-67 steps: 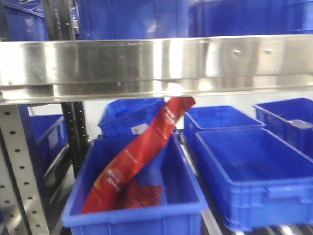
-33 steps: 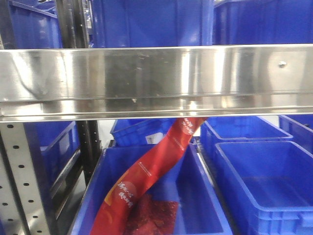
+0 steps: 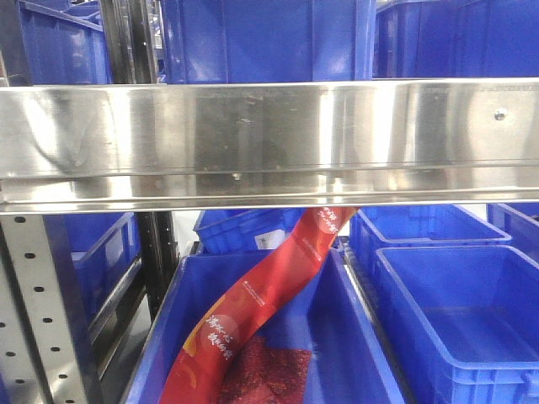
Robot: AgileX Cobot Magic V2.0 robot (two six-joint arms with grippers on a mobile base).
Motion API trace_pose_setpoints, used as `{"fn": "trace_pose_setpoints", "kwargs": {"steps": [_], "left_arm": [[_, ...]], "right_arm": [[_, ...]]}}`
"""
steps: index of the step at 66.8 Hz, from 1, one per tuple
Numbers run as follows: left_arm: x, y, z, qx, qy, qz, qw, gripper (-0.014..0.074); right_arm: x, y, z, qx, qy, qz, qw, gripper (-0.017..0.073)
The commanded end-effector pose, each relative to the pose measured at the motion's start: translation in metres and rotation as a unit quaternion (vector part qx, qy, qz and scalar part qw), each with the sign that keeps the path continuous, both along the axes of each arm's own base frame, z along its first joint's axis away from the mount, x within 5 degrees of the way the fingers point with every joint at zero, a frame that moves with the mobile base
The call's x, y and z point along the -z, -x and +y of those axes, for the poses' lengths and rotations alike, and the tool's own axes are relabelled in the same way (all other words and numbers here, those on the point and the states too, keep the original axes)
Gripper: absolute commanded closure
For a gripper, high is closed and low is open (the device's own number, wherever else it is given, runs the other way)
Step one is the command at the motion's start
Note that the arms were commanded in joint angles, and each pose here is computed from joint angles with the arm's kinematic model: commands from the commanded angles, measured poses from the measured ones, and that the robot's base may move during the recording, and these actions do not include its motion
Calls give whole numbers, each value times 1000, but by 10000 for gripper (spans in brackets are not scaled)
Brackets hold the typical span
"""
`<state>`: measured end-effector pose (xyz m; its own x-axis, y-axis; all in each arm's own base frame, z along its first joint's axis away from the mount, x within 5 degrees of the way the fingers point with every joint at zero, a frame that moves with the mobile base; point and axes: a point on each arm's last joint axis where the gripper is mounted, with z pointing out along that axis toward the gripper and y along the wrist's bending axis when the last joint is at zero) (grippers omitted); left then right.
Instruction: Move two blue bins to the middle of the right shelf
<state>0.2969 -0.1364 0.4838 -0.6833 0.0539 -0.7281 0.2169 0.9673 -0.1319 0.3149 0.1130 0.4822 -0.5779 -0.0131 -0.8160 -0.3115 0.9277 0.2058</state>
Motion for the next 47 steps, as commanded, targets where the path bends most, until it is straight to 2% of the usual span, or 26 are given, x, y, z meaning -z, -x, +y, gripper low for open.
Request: {"fn": "trace_pose_setpoints", "kwargs": {"steps": [1,47], "left_arm": [[-16,7,3,8,13,-44,999,704],[-18,6,2,9,18,-55,998,704]], "right_arm": [[-17,1,-6,17,-13,-60,998,713],[-17,1,-6,17,-13,-60,998,713]]}}
